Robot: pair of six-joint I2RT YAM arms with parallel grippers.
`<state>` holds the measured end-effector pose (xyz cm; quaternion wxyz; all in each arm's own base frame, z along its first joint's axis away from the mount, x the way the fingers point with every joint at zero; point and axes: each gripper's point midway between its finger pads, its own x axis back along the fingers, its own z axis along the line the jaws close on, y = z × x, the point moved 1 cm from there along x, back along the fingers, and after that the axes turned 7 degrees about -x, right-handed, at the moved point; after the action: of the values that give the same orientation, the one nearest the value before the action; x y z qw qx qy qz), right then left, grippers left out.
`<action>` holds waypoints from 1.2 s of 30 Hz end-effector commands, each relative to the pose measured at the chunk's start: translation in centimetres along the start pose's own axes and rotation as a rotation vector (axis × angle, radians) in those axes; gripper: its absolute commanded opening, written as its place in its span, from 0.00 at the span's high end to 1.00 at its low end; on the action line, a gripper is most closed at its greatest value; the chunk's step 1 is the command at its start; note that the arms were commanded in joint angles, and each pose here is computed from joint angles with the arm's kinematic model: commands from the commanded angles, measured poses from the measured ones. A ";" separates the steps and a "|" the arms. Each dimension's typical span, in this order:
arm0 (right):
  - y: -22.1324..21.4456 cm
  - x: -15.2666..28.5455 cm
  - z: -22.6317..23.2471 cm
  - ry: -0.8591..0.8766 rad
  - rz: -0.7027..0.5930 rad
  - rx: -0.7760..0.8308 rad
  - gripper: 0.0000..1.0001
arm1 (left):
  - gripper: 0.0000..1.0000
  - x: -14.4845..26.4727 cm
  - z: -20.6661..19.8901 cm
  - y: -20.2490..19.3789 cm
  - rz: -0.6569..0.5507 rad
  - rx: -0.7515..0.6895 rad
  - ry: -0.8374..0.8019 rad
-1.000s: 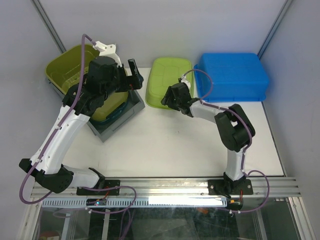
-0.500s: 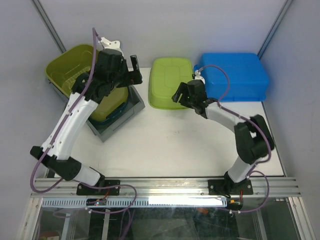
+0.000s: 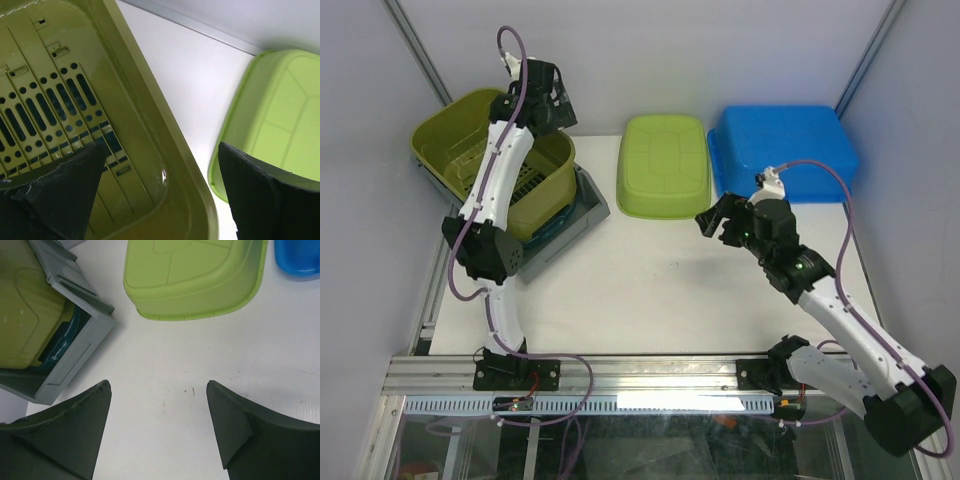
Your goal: Turn the large container upside down
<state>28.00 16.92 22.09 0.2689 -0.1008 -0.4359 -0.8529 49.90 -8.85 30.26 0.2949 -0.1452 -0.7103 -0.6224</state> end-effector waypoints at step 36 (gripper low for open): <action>-0.2 3.5 -0.6 0.002 -0.010 -0.034 0.19 | 1.00 9.3 -0.2 5.8 -0.230 0.062 -0.101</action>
<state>24.97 14.86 22.38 0.2629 -0.1174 -0.4357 -0.8528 47.82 -8.15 30.24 0.3196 -0.1384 -0.7089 -0.6133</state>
